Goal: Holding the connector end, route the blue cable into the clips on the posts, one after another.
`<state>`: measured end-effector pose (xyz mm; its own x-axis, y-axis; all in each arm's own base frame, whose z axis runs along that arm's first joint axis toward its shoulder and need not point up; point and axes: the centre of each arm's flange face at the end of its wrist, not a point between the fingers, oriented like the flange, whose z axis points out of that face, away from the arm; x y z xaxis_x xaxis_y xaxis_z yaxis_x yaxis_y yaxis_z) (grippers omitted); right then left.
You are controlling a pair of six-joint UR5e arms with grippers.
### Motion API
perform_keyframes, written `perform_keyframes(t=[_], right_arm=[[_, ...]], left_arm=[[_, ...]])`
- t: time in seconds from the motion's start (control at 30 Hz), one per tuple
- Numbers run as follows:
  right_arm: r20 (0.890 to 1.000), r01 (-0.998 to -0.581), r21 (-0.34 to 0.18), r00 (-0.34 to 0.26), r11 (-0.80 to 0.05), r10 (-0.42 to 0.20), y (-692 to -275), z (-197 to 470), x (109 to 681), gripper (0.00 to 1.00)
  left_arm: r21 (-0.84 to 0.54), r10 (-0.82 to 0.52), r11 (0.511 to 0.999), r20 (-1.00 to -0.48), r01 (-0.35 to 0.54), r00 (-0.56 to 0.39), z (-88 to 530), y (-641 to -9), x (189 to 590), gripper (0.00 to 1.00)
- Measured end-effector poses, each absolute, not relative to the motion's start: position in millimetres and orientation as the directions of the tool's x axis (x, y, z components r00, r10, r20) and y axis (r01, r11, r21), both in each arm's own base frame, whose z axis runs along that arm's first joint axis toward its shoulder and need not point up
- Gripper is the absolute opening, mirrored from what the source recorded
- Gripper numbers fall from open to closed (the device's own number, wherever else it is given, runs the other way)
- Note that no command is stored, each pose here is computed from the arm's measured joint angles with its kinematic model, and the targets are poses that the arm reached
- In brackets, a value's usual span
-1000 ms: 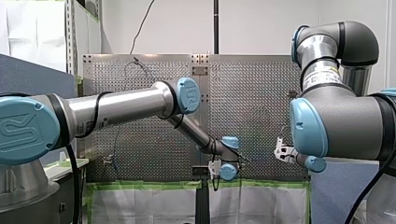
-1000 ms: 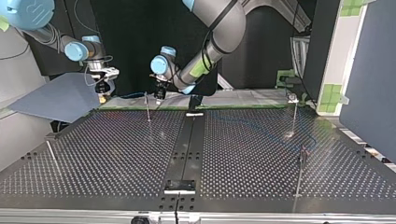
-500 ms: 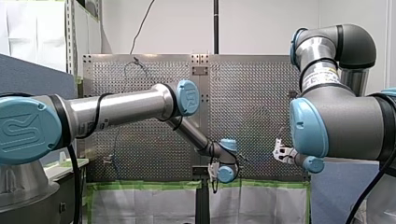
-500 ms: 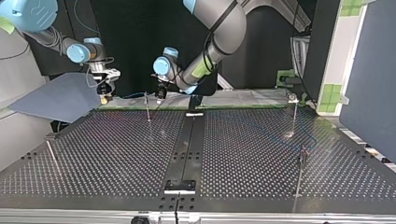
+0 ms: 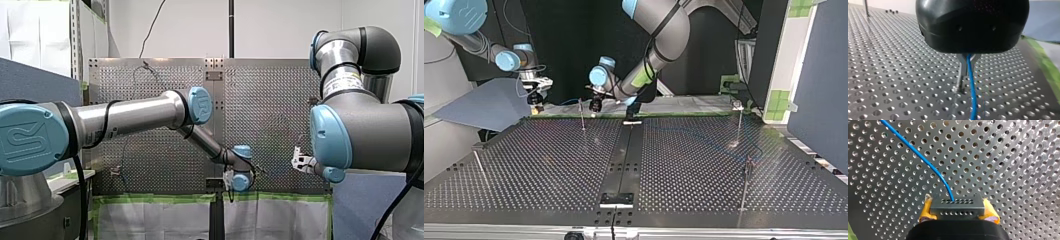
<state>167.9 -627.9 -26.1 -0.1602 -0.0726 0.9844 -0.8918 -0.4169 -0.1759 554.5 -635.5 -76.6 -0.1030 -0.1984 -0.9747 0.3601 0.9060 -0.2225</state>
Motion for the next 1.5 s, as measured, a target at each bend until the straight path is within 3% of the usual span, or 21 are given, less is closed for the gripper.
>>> perform_keyframes(t=[0.27,1.5], right_arm=[[0.985,-0.896,-0.170,-0.161,-0.410,-0.057,-638.9,-21.0,169.1,0.00],[0.985,-0.902,-0.172,-0.162,-0.397,-0.059,-686.2,-22.1,170.6,0.00]], left_arm=[[-0.263,-0.240,0.891,-0.965,0.369,-0.107,-70.4,-634.8,563.8,0.00],[-0.283,-0.275,0.906,-0.959,0.314,-0.071,-66.5,-606.2,598.6,0.00]])
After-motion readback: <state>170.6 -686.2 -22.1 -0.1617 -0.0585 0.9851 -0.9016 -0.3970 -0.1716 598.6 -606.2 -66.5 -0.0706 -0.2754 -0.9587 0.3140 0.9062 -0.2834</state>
